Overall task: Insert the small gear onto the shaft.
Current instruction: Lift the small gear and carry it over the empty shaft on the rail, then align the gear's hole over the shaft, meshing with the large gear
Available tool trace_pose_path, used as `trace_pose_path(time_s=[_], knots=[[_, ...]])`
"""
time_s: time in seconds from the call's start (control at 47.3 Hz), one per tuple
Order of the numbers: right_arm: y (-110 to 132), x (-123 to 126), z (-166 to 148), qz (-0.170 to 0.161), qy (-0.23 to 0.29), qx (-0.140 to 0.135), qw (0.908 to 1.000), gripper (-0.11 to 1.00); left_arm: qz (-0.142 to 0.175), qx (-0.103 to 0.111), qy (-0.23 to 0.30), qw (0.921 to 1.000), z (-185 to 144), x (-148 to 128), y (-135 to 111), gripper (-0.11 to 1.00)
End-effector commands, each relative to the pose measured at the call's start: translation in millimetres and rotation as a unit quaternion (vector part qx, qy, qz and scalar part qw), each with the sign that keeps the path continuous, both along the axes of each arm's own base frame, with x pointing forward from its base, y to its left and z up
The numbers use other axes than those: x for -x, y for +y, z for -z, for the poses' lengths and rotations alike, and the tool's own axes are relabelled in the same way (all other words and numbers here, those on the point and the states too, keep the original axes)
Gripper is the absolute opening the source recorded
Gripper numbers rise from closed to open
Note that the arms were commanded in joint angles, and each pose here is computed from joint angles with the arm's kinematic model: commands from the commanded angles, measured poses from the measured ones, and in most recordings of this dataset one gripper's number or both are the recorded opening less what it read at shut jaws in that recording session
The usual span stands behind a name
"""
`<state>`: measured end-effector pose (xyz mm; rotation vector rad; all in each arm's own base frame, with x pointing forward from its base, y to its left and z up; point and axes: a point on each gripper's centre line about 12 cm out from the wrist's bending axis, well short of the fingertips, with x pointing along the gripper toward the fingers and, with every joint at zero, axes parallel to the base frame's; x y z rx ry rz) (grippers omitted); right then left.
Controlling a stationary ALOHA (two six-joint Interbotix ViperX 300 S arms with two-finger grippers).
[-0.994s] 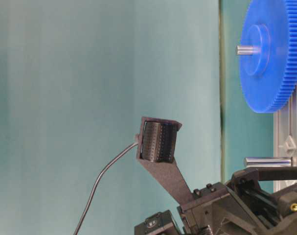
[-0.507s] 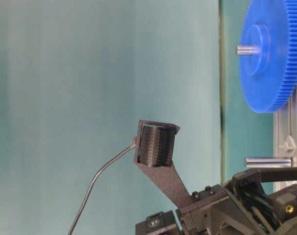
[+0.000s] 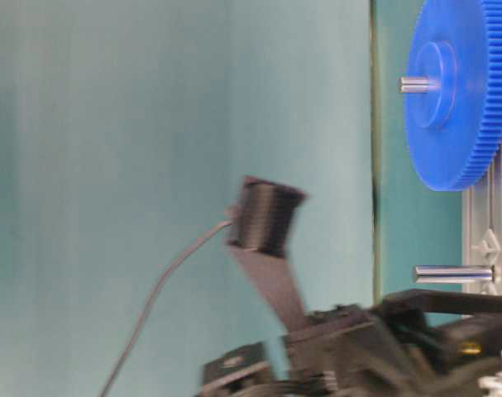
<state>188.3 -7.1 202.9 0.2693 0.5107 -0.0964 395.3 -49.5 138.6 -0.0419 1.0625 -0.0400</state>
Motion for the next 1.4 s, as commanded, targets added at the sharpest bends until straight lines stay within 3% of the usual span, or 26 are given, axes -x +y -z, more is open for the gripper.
trace_pose_path(time_s=[0.0, 0.211, 0.465, 0.846, 1.099, 1.374], knots=[[-0.8, -2.0, -2.9, 0.003, -0.005, -0.002, 1.0000, 0.65, 0.000, 0.005, -0.052, 0.9986, -38.0, -5.2, 0.8, 0.71], [-0.8, -1.3, -1.3, 0.003, -0.004, -0.002, 1.0000, 0.65, 0.001, 0.011, -0.096, 0.9953, -74.7, 1.4, 0.9, 0.71], [-0.7, -0.8, -3.4, 0.004, -0.008, -0.002, 1.0000, 0.65, -0.028, 0.005, -0.128, 0.9914, -105.3, 11.1, 29.5, 0.71], [-0.4, 3.7, -9.3, 0.003, -0.024, -0.002, 0.9997, 0.65, -0.014, -0.044, -0.118, 0.9919, -95.7, 14.3, 64.3, 0.71], [0.4, 8.7, -9.8, 0.001, -0.016, -0.003, 0.9999, 0.65, -0.025, -0.049, -0.127, 0.9903, -85.9, 8.8, 76.2, 0.71], [0.4, 9.5, -9.4, 0.001, -0.016, -0.003, 0.9999, 0.65, -0.028, -0.046, -0.104, 0.9931, -63.0, 4.9, 78.1, 0.71]])
